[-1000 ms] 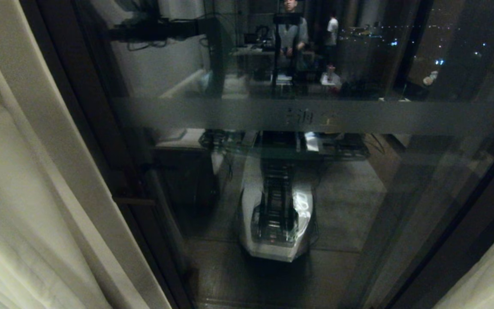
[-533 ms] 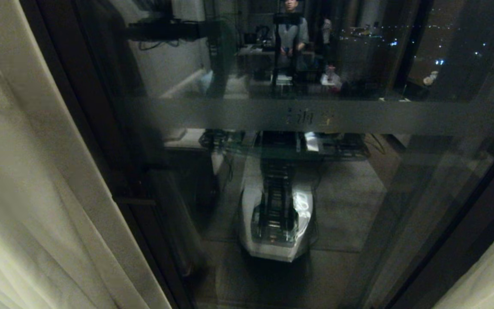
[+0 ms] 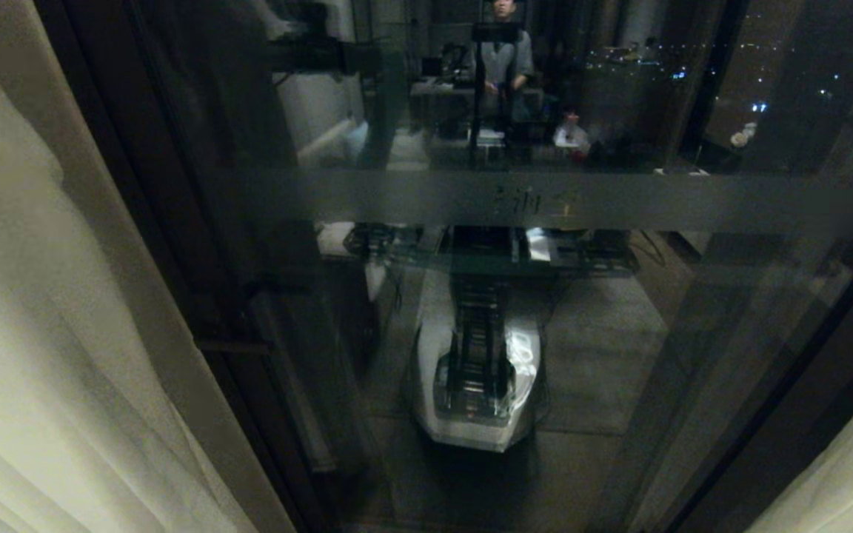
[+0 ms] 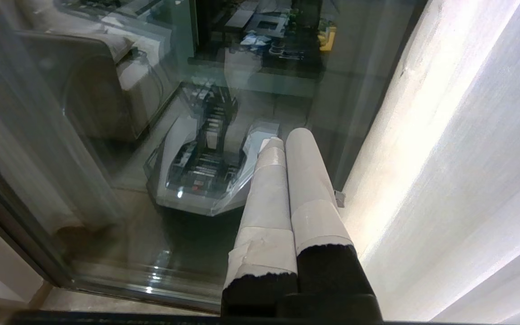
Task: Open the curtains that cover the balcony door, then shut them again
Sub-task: Close the inner curtains on both sides
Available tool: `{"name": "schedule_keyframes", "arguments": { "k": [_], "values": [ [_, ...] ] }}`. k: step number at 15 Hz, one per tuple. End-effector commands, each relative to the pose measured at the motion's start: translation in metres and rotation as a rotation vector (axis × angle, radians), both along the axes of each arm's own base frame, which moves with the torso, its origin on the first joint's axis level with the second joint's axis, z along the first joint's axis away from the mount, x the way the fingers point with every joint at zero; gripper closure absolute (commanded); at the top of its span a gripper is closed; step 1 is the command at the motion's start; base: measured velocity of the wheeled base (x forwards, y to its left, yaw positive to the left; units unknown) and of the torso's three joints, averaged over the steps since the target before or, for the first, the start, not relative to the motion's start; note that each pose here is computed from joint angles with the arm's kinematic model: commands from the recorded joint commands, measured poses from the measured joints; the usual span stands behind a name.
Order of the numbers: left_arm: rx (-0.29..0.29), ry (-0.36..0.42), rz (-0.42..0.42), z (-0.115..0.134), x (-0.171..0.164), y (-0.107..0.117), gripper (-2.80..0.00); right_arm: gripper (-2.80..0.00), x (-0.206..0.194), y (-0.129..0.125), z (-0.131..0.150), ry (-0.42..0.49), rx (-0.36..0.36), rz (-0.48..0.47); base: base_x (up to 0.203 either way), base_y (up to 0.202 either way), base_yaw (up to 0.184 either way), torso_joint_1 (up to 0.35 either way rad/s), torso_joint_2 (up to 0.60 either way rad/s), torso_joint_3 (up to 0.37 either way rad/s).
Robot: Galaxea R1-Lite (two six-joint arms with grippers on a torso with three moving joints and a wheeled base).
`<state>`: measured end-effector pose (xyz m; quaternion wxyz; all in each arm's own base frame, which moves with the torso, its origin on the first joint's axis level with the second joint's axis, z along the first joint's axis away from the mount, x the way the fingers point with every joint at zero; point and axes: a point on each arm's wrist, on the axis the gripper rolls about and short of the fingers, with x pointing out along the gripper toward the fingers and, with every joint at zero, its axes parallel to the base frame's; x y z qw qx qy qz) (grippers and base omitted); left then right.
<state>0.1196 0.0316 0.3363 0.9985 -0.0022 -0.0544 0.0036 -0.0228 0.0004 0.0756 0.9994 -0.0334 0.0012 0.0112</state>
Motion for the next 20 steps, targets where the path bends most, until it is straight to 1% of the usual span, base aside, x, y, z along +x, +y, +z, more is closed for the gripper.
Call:
{"name": "schedule_keyframes", "arguments": {
  "k": [1,4,6,9,17,20],
  "values": [
    [0.005,-0.019,-0.096,0.001,-0.006,-0.013,0.00,0.00,0.000,0.000,0.000,0.000,-0.001,0.001,0.000,0.000,0.000,0.000,0.00,0.000],
    [0.004,-0.020,-0.191,0.000,-0.007,-0.025,0.00,0.00,0.000,0.000,0.000,0.000,-0.001,0.001,0.000,0.000,0.000,0.000,0.00,0.000],
    [0.002,-0.010,-0.231,-0.005,-0.008,-0.030,0.00,0.00,0.000,0.000,0.000,0.000,0.000,0.001,0.000,0.000,0.000,0.000,0.00,0.000],
    [0.001,-0.007,-0.263,-0.006,-0.009,-0.033,0.00,0.00,0.000,0.000,0.000,0.000,-0.001,0.001,0.000,0.000,0.000,0.000,0.00,0.000],
    [-0.003,0.026,-0.412,-0.015,-0.007,-0.050,0.00,0.00,0.000,0.000,0.000,0.000,-0.001,0.001,0.000,0.000,0.000,0.000,0.00,0.000],
    [-0.003,0.033,-0.423,-0.015,-0.004,-0.052,0.00,0.00,0.000,0.000,0.000,0.000,-0.001,0.001,0.000,0.000,0.000,0.000,0.00,0.000]
  ]
}}
